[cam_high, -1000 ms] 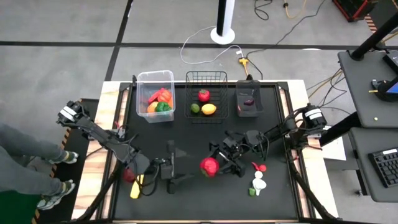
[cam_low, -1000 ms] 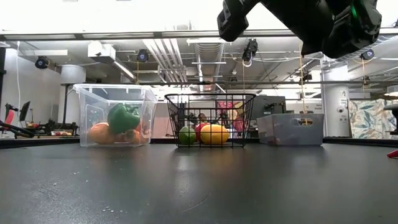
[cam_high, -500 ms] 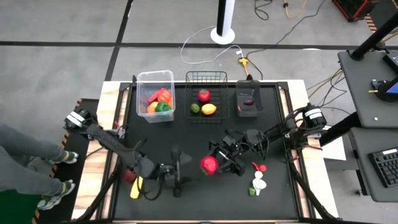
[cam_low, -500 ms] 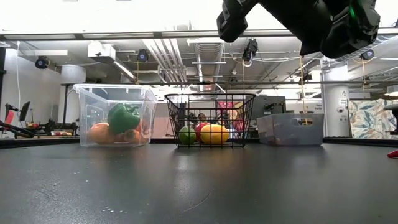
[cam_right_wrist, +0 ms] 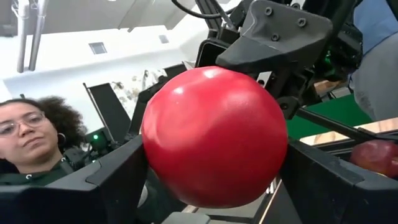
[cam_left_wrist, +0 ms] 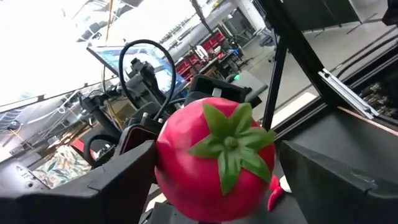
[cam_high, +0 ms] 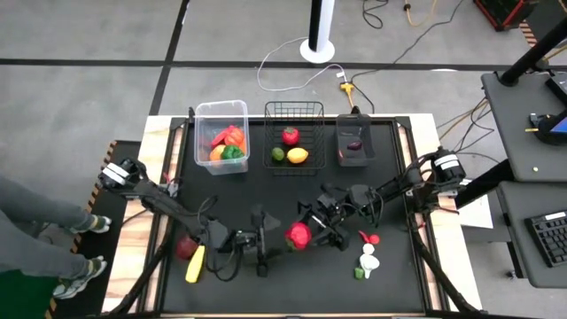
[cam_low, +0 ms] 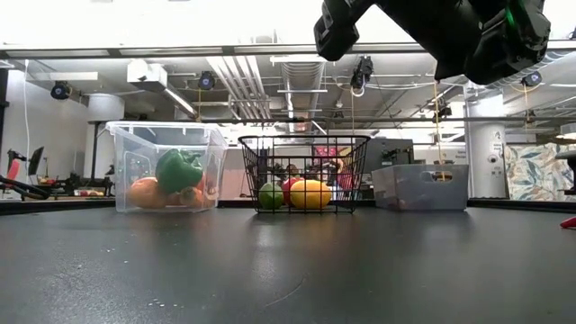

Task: Sort produce into baskets
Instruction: Put the tomato into the wire basket

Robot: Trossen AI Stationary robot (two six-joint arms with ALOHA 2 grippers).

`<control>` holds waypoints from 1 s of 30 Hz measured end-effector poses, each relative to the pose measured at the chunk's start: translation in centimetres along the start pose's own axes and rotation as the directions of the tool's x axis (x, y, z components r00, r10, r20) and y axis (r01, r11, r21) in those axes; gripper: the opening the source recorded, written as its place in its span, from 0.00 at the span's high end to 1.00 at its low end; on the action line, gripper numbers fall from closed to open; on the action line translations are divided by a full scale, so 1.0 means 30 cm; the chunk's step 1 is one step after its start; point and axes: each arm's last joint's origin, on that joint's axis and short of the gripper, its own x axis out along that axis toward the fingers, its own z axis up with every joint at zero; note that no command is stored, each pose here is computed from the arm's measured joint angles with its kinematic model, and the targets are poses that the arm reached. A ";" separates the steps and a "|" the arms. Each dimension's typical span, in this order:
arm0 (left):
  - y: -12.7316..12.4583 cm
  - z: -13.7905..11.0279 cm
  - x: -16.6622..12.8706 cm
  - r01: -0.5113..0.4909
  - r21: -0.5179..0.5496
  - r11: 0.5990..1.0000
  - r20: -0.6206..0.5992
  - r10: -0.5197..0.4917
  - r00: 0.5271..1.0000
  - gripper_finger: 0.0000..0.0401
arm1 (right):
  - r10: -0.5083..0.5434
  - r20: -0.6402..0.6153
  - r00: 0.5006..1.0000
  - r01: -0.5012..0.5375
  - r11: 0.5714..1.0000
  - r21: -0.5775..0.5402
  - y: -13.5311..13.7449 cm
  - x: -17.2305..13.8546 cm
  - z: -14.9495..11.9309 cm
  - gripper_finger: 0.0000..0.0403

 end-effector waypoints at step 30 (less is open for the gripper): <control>0.024 0.014 0.013 -0.071 -0.035 0.997 -0.062 0.069 0.996 0.35 | -0.019 0.019 1.000 0.018 0.999 0.044 -0.007 0.003 0.019 0.11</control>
